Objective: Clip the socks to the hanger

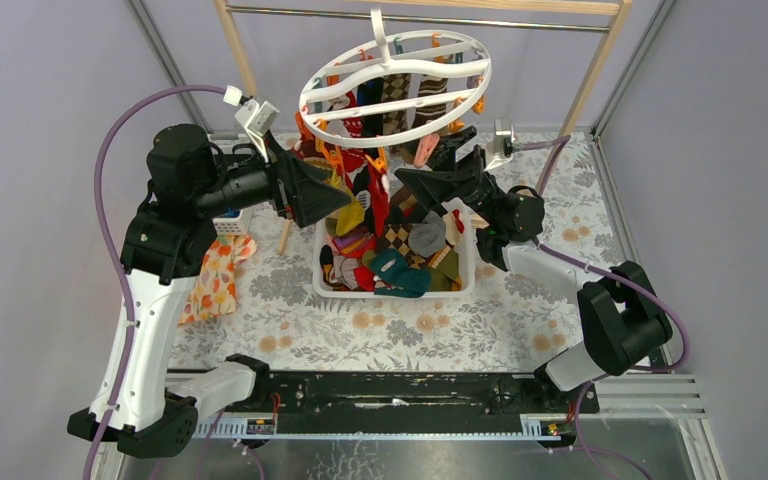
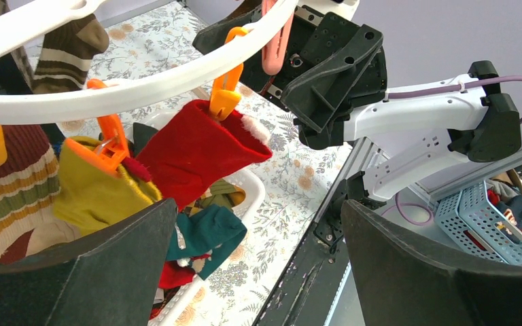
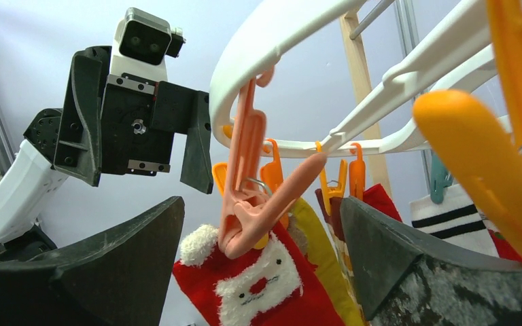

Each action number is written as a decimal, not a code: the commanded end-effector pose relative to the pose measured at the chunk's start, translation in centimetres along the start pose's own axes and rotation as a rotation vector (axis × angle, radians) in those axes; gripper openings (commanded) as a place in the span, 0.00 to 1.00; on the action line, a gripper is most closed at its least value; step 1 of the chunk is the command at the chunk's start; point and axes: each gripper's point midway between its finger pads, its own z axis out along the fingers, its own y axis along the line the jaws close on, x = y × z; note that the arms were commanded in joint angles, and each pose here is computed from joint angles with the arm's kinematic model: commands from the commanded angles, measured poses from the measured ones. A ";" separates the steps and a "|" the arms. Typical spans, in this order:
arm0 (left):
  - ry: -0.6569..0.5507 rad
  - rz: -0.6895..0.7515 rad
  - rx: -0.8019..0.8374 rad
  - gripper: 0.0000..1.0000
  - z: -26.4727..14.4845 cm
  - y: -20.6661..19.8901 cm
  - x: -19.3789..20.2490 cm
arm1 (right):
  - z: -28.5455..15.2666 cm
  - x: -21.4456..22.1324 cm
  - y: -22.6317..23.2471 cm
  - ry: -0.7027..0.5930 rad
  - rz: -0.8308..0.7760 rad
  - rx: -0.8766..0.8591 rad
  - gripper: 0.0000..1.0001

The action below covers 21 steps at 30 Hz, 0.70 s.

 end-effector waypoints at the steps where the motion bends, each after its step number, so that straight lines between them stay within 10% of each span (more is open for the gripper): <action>1: -0.028 0.046 0.012 0.98 -0.3 -0.8 -1.0 | 0.6 -3.4 3.5 -0.092 -0.107 -0.126 0.90; 21: -0.011 0.030 -0.038 0.97 0.1 0.8 0.1 | -0.3 -4.8 5.1 -0.125 -0.119 -0.120 0.70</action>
